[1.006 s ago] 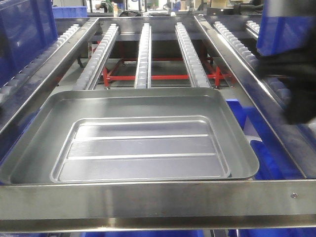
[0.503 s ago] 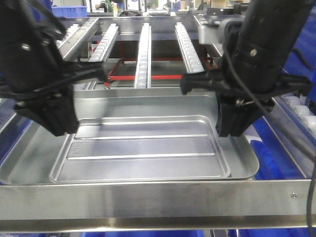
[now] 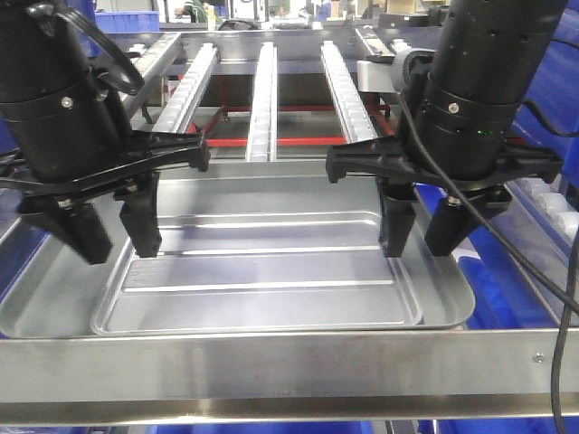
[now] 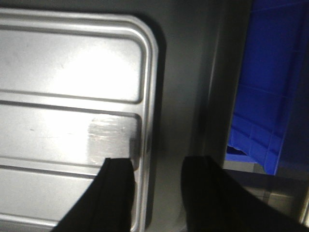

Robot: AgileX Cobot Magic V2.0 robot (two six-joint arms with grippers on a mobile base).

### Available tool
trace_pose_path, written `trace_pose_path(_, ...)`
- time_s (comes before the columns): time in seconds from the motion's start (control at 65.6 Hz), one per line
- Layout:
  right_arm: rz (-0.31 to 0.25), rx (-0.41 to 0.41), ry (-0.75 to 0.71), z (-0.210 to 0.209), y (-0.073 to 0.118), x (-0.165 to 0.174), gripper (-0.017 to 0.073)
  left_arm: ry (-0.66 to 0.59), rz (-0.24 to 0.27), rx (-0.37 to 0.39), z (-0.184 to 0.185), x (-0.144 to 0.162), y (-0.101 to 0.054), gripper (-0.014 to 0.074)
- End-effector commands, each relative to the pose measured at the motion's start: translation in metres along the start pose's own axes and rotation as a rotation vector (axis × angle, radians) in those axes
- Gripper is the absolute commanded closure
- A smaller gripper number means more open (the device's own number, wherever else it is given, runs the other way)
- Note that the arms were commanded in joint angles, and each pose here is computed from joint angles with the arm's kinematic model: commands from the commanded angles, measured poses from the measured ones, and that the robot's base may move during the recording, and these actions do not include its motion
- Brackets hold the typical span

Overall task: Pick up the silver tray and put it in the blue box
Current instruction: 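Lower both grippers onto the tray's side rims and close them, then lift the silver tray off the rack with both grippers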

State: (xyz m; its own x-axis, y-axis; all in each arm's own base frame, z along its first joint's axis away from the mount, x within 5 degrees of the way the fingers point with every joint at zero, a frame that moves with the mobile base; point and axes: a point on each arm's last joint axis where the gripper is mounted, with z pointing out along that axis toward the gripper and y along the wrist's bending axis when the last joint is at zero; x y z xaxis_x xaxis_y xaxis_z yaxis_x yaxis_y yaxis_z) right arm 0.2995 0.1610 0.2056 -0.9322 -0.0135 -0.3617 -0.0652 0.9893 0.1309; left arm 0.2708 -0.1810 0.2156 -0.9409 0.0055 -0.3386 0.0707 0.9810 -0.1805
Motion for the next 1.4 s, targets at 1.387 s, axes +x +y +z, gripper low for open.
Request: trace_pose_path(1.387, -0.014, -0.045, -0.089, 0.001, 0.007, -0.014, 0.0503, -0.052, -0.043, 0.007, 0.009, -0.018, 0.003, 0.0694)
